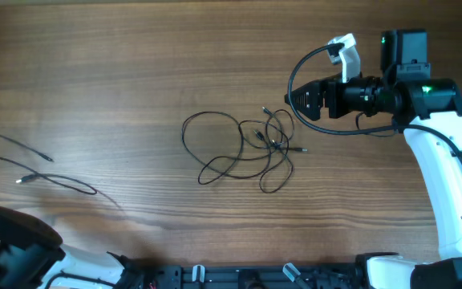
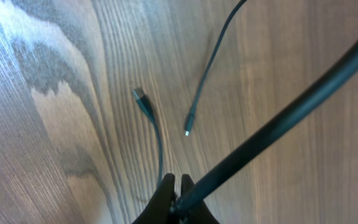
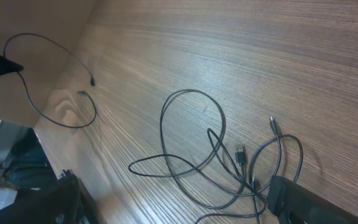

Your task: Untangle cables

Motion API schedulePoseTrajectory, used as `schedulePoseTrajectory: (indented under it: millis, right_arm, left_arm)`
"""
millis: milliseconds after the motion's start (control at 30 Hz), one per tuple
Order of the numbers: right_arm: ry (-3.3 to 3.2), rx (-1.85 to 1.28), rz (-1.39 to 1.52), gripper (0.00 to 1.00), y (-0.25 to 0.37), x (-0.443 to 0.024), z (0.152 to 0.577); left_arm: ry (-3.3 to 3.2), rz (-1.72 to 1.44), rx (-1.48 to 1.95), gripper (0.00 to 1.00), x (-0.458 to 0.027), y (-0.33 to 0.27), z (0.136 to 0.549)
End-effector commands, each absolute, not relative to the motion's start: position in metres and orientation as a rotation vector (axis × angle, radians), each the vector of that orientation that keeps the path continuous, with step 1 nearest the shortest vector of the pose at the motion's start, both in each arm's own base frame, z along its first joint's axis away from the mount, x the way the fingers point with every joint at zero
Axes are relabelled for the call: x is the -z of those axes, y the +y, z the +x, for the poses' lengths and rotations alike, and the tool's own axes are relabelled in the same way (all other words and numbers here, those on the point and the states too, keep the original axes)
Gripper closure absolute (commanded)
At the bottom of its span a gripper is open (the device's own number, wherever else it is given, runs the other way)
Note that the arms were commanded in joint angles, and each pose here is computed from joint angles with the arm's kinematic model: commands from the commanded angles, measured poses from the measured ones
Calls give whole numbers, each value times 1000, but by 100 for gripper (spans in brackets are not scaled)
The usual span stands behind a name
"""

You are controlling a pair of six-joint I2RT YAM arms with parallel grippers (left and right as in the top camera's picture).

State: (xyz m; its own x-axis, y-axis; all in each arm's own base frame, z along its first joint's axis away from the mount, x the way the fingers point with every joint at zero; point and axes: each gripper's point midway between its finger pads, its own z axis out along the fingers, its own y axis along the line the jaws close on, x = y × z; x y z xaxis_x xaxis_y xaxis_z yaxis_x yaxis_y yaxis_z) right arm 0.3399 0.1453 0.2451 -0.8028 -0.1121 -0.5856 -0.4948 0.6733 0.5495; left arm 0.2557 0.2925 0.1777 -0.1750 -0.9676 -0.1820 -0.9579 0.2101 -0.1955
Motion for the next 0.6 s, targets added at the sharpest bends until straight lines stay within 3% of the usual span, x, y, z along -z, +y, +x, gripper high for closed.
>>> schedulePoseTrajectory:
  millis: [0,200,233,300,433,567]
  right_arm:
    - [2386,-989,-452,1,145,-242,342]
    - [2384,-989,-453,1,145,-242,342]
    - [2385,-989,-453,1,145,-242,342]
    - [2384,-988,-453,1,145,-242,342]
    - [2373,-984,-458,1,145,-243,344]
    - [2372,-984,-458,1,145,-244,344]
  left_arm:
    - [2180,-1894,74,96,-168,306,247]
    - [2086,-2012,5,96,-166,333,211]
    - [2062,-2035,3,90,-166,338,203]
    - [2030,-2068,-1,33,-166,344,193]
    - [1994,-2111,-4,0,-165,350,178]
    - [2003,-2114,0,0,-165,347,179]
